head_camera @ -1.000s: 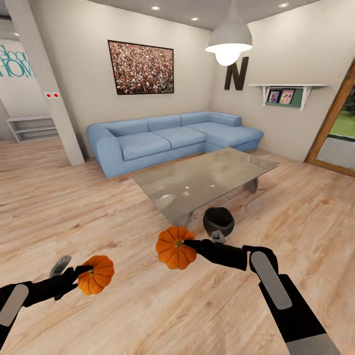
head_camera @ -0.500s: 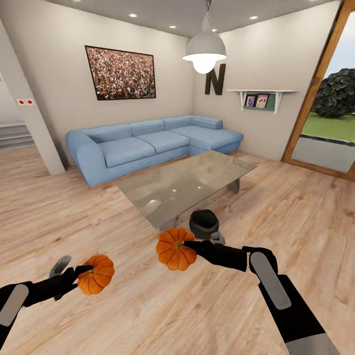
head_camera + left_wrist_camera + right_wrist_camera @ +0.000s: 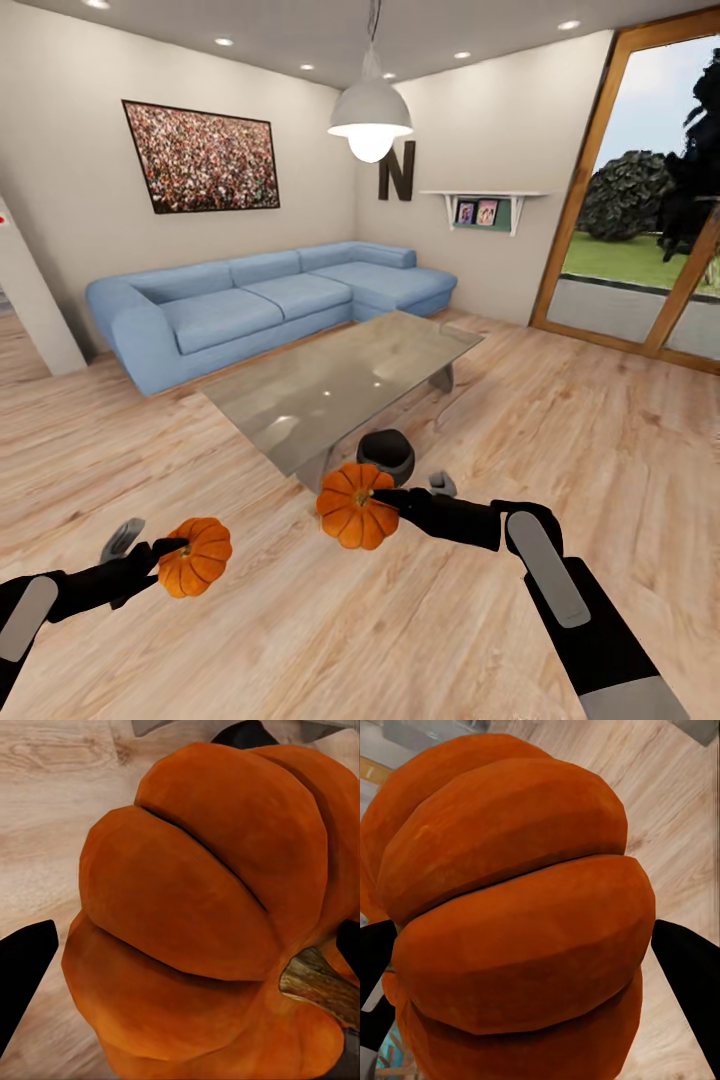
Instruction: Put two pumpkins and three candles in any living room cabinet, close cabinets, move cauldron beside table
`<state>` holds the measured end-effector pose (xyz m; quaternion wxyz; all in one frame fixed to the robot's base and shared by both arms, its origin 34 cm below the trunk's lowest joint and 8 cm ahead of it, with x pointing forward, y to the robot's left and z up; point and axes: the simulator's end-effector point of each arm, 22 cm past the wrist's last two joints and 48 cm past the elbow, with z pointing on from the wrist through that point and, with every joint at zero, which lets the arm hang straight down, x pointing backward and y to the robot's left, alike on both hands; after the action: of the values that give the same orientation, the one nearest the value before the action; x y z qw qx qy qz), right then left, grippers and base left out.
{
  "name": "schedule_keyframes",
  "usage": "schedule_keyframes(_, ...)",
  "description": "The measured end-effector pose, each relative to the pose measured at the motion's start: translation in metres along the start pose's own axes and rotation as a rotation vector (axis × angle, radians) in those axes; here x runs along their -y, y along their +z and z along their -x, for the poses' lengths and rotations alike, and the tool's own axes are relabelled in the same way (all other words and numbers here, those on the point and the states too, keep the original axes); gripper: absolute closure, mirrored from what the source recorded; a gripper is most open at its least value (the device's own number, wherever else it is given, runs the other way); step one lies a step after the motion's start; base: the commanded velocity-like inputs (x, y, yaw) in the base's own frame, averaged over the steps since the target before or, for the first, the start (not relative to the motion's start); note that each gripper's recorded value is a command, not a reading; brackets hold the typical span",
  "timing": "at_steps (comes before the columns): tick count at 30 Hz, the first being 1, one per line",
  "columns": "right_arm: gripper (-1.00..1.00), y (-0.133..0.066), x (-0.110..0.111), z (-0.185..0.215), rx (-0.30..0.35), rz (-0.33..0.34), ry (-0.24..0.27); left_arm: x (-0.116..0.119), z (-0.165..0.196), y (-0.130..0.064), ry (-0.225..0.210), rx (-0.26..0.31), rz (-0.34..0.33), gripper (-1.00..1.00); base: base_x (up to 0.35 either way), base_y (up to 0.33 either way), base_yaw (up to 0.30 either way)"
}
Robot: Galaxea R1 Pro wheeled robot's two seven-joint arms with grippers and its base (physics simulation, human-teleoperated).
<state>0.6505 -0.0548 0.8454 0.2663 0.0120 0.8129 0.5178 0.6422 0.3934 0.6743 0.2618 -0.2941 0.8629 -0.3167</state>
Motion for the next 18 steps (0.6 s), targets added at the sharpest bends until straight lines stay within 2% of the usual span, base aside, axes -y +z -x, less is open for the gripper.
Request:
schedule_keyframes(7,1.0,-0.001,-0.003,0.001,0.004,0.0,-0.008,0.003,0.001,-0.002,-0.001,0.004,-0.006,1.0,-0.111,0.0,-0.195)
schedule_keyframes(15,1.0,-0.001,-0.002,0.003,0.011,0.001,-0.005,0.003,0.001,-0.002,0.003,0.005,-0.005,1.0,-0.197,0.0,-0.019)
schedule_keyframes(18,1.0,0.001,0.012,-0.002,0.002,-0.026,0.018,0.003,0.002,-0.002,0.003,0.006,-0.006,1.0,-0.034,0.0,-0.001)
